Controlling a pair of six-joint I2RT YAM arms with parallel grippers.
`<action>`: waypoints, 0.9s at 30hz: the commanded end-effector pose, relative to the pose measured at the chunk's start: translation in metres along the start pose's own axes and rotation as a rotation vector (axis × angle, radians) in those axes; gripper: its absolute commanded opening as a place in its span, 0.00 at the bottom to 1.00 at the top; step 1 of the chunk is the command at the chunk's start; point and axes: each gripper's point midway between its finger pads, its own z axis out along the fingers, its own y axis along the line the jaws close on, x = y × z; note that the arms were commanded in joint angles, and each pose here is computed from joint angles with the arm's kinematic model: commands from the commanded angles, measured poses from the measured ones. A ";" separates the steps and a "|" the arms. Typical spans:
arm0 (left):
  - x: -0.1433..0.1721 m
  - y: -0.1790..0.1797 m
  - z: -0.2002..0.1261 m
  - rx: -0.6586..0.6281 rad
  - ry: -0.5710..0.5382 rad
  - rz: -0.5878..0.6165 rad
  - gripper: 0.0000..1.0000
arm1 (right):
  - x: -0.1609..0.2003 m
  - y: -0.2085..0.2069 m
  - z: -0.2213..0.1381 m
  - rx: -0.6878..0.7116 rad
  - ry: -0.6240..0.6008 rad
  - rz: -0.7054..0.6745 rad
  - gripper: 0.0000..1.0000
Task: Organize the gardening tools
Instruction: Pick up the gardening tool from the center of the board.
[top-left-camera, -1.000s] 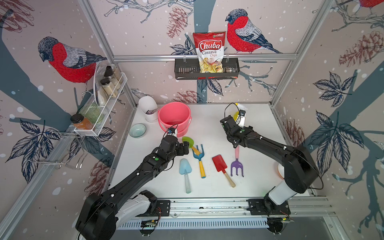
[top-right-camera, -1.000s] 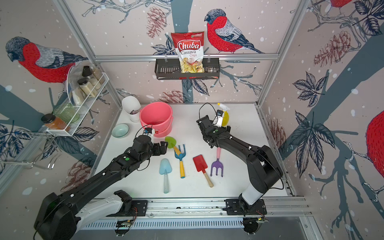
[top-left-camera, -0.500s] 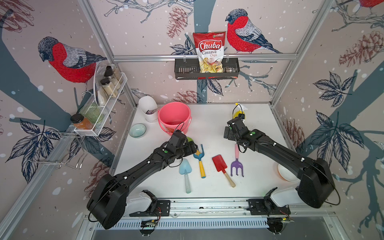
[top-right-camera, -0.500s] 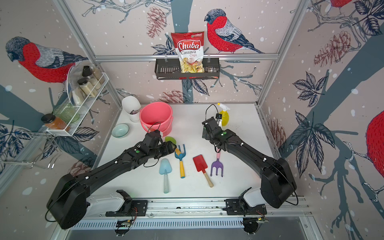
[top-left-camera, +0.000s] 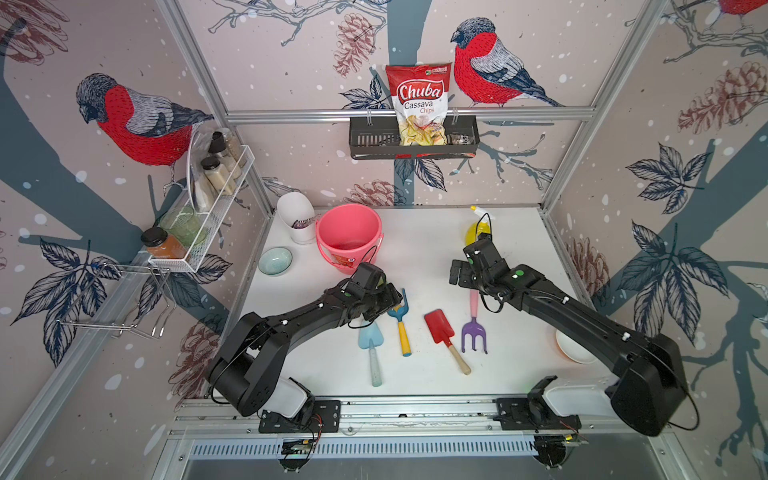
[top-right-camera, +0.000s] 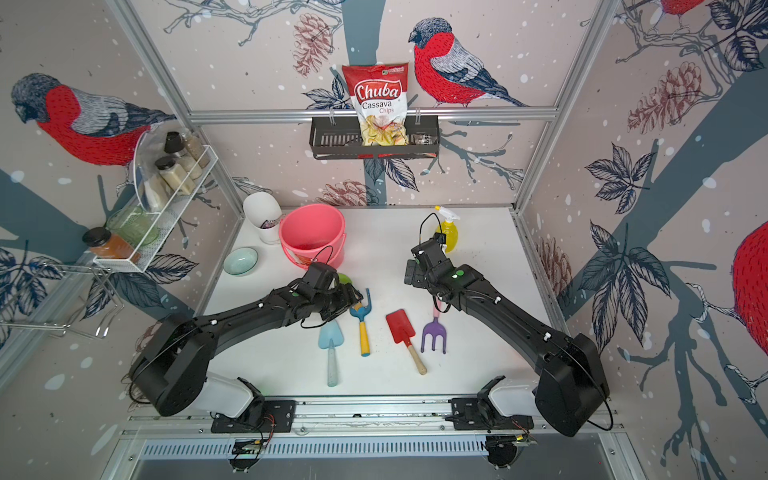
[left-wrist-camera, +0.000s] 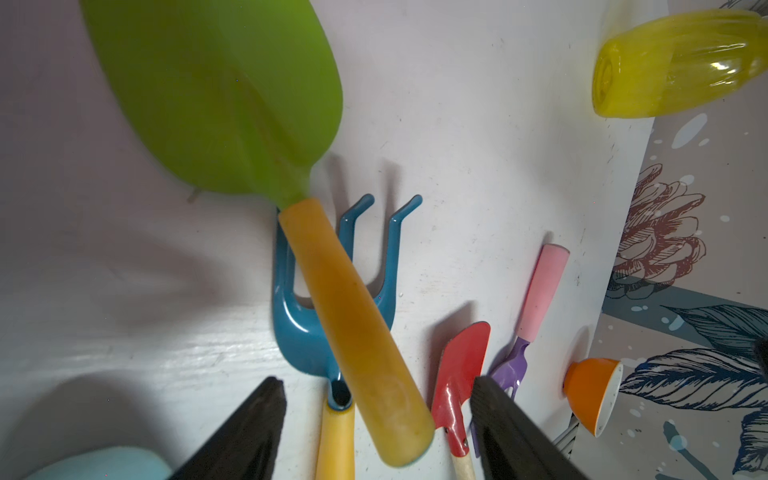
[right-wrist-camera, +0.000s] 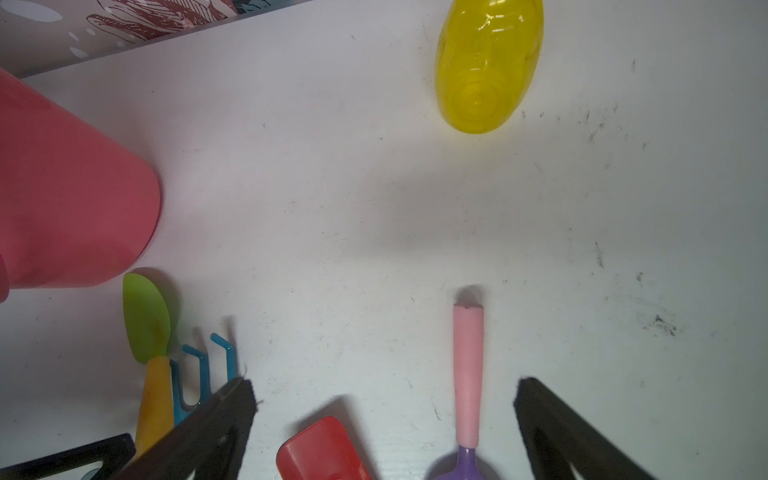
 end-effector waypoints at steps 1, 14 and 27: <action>-0.003 -0.008 0.005 0.024 0.004 -0.009 0.72 | 0.004 -0.005 0.000 0.003 0.016 0.007 1.00; -0.006 -0.010 0.017 0.007 0.020 -0.020 0.57 | 0.006 -0.020 0.005 -0.005 0.025 0.043 1.00; -0.004 -0.001 0.031 -0.021 0.045 -0.032 0.42 | 0.009 -0.024 0.009 -0.010 0.039 0.052 1.00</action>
